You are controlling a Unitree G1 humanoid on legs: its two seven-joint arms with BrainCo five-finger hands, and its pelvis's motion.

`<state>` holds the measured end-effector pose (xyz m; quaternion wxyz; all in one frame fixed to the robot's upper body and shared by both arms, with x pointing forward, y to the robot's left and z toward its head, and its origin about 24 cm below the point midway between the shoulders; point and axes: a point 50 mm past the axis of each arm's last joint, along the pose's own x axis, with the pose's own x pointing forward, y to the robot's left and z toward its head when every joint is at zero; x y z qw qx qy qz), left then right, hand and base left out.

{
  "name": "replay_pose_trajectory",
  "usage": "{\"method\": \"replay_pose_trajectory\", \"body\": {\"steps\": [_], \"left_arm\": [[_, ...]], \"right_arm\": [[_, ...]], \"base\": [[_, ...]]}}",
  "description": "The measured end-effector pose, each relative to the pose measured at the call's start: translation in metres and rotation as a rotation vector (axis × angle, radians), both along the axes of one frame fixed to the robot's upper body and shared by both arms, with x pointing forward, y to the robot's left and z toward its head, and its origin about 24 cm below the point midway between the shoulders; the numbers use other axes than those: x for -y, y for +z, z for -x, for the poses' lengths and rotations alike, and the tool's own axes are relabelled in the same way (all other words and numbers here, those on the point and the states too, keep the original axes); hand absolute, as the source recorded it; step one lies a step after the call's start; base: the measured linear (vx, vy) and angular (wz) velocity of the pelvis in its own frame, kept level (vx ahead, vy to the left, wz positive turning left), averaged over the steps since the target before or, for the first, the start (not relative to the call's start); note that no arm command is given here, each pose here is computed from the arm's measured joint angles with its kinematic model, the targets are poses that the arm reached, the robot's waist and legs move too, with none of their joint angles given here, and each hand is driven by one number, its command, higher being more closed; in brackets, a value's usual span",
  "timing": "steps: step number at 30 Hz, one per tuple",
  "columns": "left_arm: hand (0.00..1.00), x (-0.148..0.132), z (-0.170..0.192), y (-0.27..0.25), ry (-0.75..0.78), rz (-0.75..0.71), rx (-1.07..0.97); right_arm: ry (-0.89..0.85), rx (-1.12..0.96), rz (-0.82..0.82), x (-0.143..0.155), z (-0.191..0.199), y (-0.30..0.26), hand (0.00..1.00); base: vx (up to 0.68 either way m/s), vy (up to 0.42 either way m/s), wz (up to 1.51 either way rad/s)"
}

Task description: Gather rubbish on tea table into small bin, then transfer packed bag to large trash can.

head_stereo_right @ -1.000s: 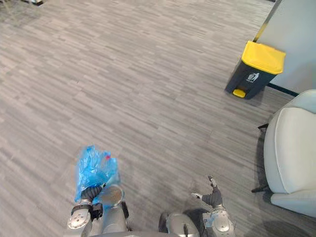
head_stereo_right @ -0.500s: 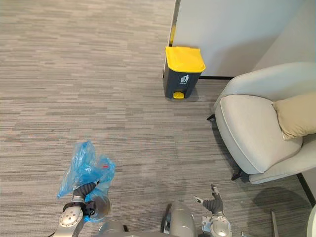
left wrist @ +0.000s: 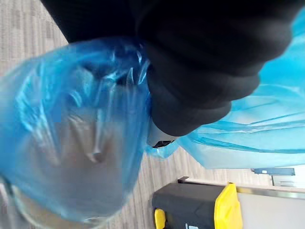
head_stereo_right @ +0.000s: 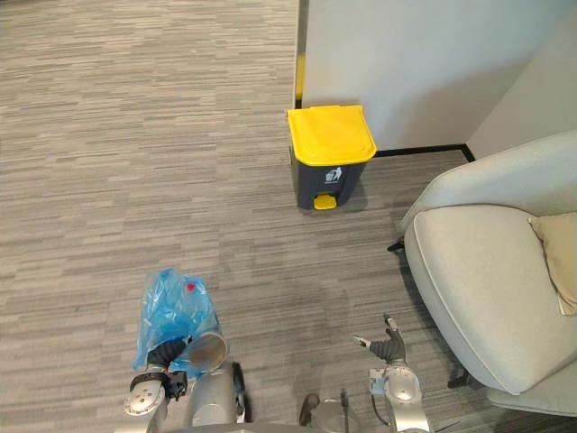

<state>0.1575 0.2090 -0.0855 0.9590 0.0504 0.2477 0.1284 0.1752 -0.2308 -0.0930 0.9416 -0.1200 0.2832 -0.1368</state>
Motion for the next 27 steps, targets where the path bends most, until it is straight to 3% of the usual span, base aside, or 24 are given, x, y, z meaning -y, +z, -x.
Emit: {"method": "replay_pose_trajectory", "body": {"steps": [9,17,22,27], "left_arm": [[1.00,-0.009,0.003,-0.002,0.018,-0.016,-0.021],[1.00,-0.018,-0.009,0.005,0.002,-0.054,0.006],[1.00,-0.009,-0.003,-0.004,0.023,-0.010,-0.025],[1.00,0.009,-0.010,-0.001,0.012,0.042,0.010]], "right_arm": [[0.001,-0.024,-0.023,-0.013,0.002,-0.007,0.00],[-0.005,-0.041,-0.031,-0.014,0.007,-0.010,0.00],[-0.016,-0.045,0.009,0.001,0.008,-0.006,0.00],[-0.011,0.009,-0.028,-0.014,0.003,-0.001,0.00]], "base": [[0.53,0.222,-0.23],[0.52,-0.060,0.17],[0.49,-0.119,0.20],[0.39,0.035,-0.26]]}}
